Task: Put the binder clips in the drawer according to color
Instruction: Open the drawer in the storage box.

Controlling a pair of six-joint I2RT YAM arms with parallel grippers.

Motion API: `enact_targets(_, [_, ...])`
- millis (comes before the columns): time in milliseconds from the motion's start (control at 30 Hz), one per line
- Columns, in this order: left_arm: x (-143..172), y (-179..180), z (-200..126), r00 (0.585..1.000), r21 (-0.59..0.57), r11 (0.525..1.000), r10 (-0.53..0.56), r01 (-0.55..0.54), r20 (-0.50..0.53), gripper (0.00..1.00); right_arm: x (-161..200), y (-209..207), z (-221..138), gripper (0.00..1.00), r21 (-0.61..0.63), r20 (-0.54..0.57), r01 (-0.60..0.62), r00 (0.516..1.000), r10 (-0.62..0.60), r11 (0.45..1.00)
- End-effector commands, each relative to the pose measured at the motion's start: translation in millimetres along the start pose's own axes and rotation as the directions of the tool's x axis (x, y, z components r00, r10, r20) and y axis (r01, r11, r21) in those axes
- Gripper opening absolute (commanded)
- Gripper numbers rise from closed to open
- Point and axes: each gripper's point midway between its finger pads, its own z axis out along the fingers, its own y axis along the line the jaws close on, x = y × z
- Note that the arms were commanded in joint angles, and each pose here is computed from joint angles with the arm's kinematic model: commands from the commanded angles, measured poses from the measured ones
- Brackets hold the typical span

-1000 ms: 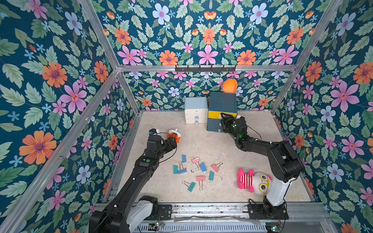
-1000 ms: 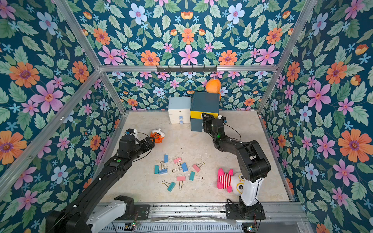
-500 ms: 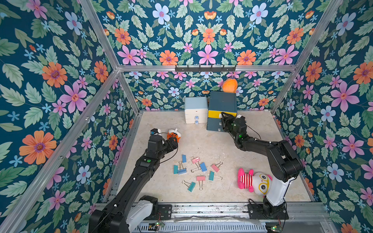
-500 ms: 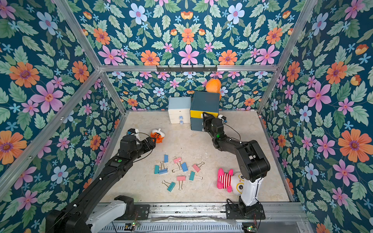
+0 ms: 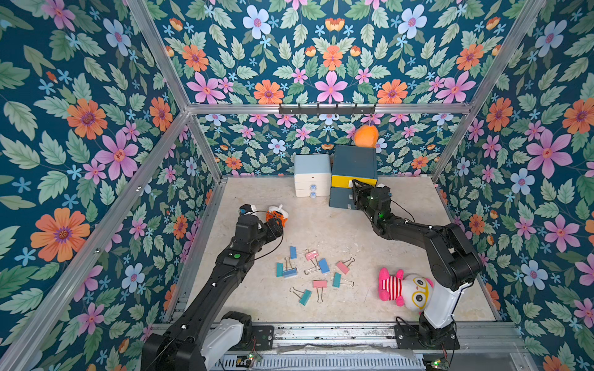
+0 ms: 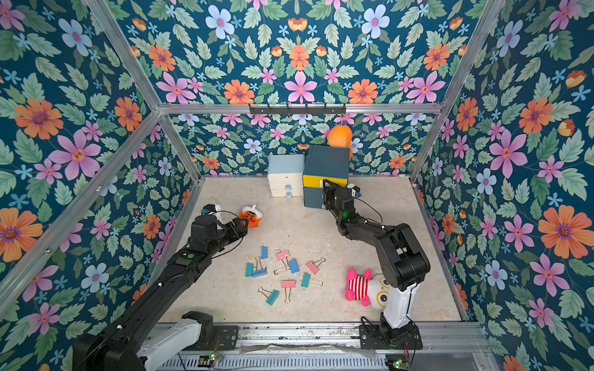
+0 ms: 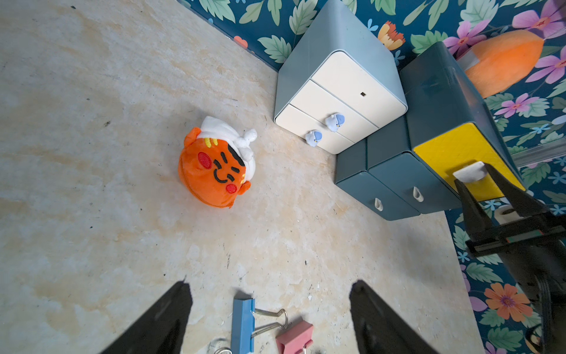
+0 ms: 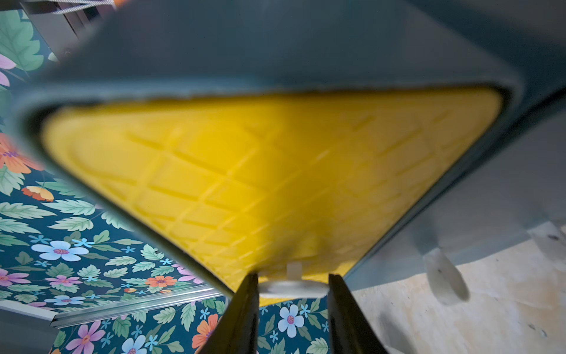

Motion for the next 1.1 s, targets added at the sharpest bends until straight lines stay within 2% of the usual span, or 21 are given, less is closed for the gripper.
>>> enact_targets(0, [-4, -1, 0, 1.000, -0.002, 1.000, 0.006, -0.006, 0.014, 0.86, -6, 5, -1, 0.30, -0.020, 0.046, -0.011, 0.999, 0.012, 1.000])
enact_targets(167, [-5, -1, -1, 1.000, -0.006, 1.000, 0.008, -0.008, 0.016, 0.86, -5, 1, -3, 0.25, -0.014, 0.051, -0.019, 0.998, 0.020, 1.000])
enact_targets(500, [-5, -1, 0, 1.000, -0.010, 1.000, 0.009, -0.009, 0.014, 0.85, 3, -4, -18, 0.21, -0.013, 0.062, -0.028, 0.998, 0.028, 1.000])
enact_targets(833, [3, 2, 6, 1.000, -0.019, 1.000, 0.003, -0.004, -0.010, 0.85, 33, -23, -59, 0.19, 0.060, 0.067, -0.004, 0.998, 0.000, 0.998])
enact_targets(867, [3, 2, 6, 1.000, -0.019, 1.000, 0.004, -0.004, -0.011, 0.85, 37, -10, -68, 0.18, 0.038, 0.065, -0.006, 0.998, 0.004, 0.999])
enact_targets(1067, [10, 0, 8, 0.999, -0.016, 1.000, 0.000, -0.001, -0.032, 0.84, 48, -18, -89, 0.17, 0.087, 0.059, 0.005, 0.998, -0.010, 0.996])
